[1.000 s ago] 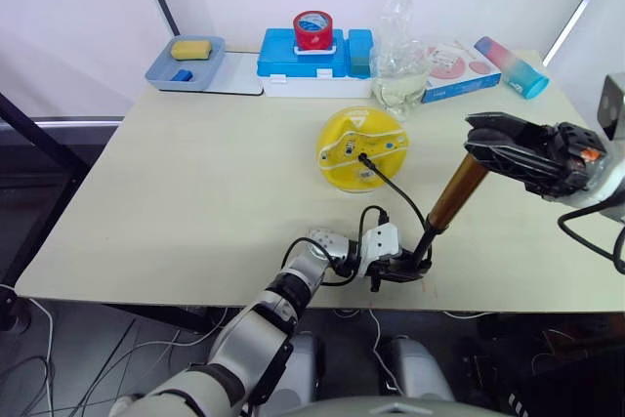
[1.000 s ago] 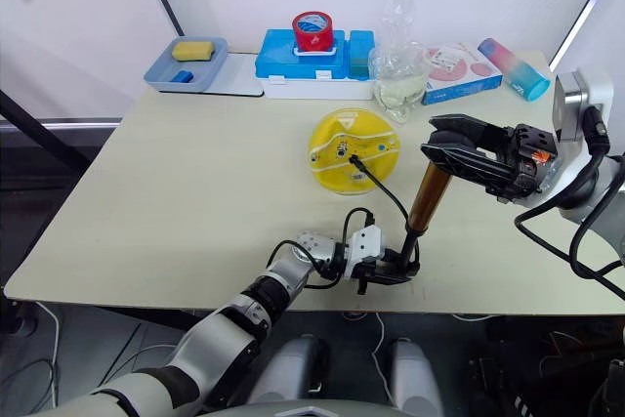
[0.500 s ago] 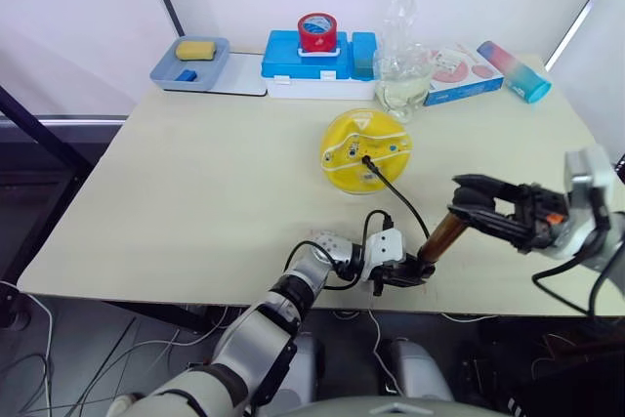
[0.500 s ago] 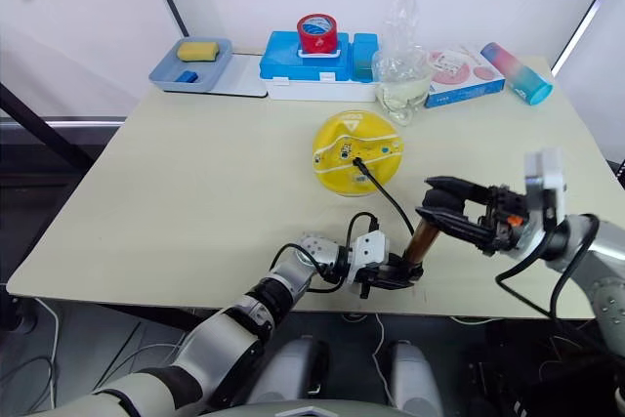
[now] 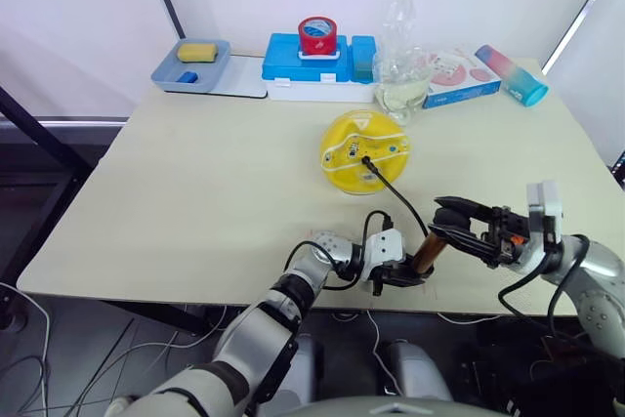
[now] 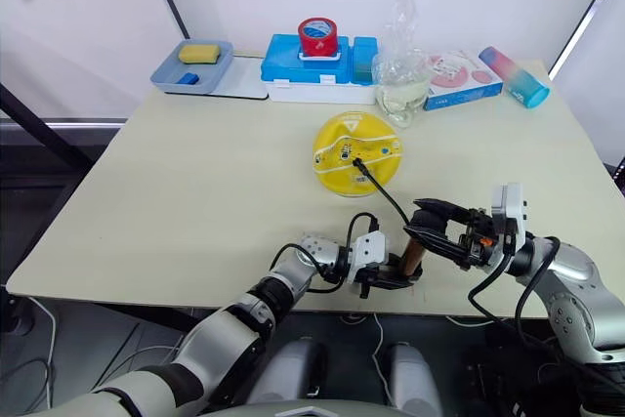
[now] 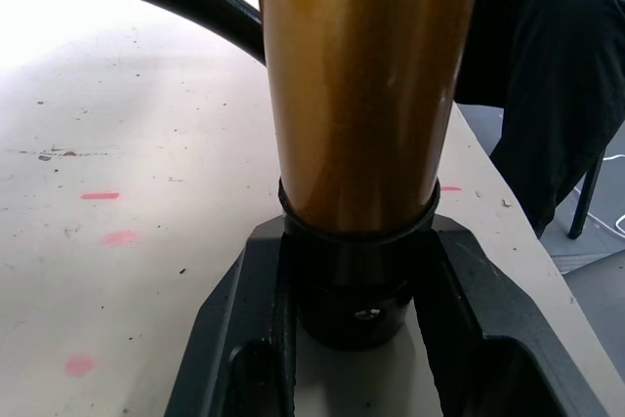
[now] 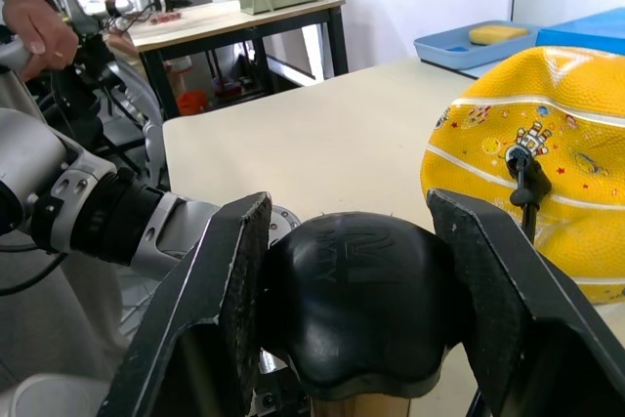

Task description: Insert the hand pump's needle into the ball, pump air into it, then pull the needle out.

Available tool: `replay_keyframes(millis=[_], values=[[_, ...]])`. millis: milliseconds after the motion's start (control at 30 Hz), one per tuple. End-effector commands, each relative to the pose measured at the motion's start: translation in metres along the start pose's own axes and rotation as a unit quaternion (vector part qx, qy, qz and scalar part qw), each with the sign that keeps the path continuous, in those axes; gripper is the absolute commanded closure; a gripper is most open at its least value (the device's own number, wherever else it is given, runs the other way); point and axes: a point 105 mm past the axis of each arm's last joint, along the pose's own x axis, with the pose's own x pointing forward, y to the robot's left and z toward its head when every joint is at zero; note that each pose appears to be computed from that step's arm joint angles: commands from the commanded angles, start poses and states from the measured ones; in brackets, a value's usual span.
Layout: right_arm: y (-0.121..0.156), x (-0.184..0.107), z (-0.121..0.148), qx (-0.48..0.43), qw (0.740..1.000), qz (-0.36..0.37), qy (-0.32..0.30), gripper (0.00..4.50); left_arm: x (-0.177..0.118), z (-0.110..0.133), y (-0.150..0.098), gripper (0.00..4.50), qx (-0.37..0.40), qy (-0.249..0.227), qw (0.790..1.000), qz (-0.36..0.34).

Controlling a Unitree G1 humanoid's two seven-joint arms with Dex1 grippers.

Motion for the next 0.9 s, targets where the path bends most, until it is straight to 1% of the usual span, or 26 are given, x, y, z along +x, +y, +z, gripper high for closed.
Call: replay_keyframes(millis=[33, 133, 233, 300, 367, 500, 800, 833, 900], values=[[-0.015, -0.016, 0.016, -0.036, 0.998, -0.046, 0.008, 2.45, 0.007, -0.014, -0.018, 3.33, -0.014, 0.027, 0.999, -0.040], [-0.016, -0.017, 0.039, -0.060, 0.997, -0.048, -0.007, 2.45, 0.008, -0.014, -0.016, 3.33, -0.014, 0.028, 0.999, -0.039], [-0.013, -0.018, 0.069, -0.077, 0.996, -0.041, -0.026, 2.45, 0.007, -0.014, -0.016, 3.33, -0.010, 0.031, 0.999, -0.041], [-0.011, -0.019, 0.079, -0.080, 0.996, -0.037, -0.027, 2.45, 0.007, -0.014, -0.016, 3.33, -0.010, 0.032, 0.999, -0.042], [-0.010, -0.021, 0.097, -0.090, 0.995, -0.034, -0.031, 2.45, 0.007, -0.015, -0.016, 3.33, -0.010, 0.035, 0.999, -0.041], [-0.004, -0.022, 0.121, -0.093, 0.994, -0.025, -0.041, 2.45, 0.008, -0.015, -0.016, 3.33, -0.007, 0.037, 0.999, -0.037], [0.009, -0.024, 0.154, -0.110, 0.992, -0.011, -0.054, 2.45, 0.008, -0.017, -0.013, 3.33, 0.001, 0.040, 0.999, -0.023], [0.010, -0.024, 0.155, -0.108, 0.993, -0.009, -0.056, 2.45, 0.008, -0.017, -0.013, 3.33, 0.001, 0.040, 0.999, -0.023], [0.012, -0.022, 0.150, -0.102, 0.994, -0.003, -0.041, 2.45, 0.008, -0.017, -0.014, 3.33, 0.000, 0.041, 0.999, -0.024]])
